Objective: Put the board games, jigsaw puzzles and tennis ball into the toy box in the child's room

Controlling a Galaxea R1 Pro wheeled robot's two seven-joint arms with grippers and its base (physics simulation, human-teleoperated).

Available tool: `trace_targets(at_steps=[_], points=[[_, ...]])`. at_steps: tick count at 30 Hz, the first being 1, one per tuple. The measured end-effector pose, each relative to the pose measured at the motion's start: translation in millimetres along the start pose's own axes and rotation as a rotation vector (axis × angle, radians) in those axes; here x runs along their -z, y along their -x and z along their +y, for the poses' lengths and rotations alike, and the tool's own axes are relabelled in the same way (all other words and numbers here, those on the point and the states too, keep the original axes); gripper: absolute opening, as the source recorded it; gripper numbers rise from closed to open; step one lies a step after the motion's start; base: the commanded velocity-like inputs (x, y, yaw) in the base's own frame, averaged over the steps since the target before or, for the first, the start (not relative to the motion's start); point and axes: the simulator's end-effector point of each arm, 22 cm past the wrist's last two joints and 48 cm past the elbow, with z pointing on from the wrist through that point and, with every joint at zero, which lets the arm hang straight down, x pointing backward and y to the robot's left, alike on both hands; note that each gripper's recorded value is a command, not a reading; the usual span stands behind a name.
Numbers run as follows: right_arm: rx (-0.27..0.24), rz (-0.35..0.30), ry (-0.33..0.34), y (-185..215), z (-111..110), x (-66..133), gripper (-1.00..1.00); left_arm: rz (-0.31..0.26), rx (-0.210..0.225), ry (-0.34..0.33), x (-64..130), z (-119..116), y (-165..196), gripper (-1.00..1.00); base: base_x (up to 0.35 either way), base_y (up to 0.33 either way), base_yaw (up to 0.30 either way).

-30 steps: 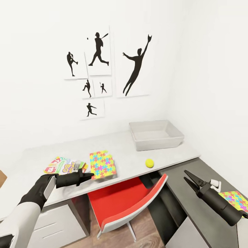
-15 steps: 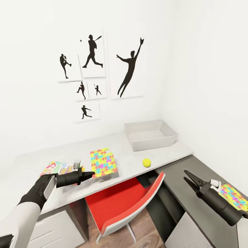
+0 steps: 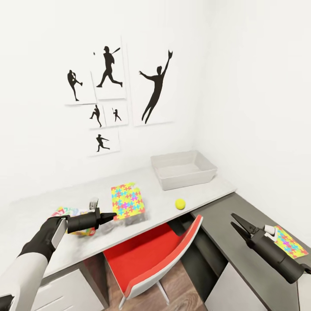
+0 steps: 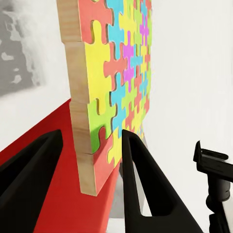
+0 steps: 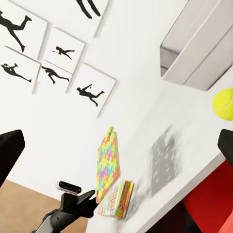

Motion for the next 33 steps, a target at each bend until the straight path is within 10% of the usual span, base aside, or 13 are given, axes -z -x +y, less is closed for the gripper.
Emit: trace_targets(at_steps=[24,33], points=[[0.054,-0.008,-0.133,16.2,-3.6,7.6,1.0,0.014,-0.001,-0.014,7.5,-38.4,4.9,-1.0,0.0,0.0,0.0],[0.111,-0.043,-0.102,25.1,12.0,15.7,1.0,0.123,-0.116,-0.01,-16.3,-83.6,1.0,-1.0,0.0,0.0,0.0]])
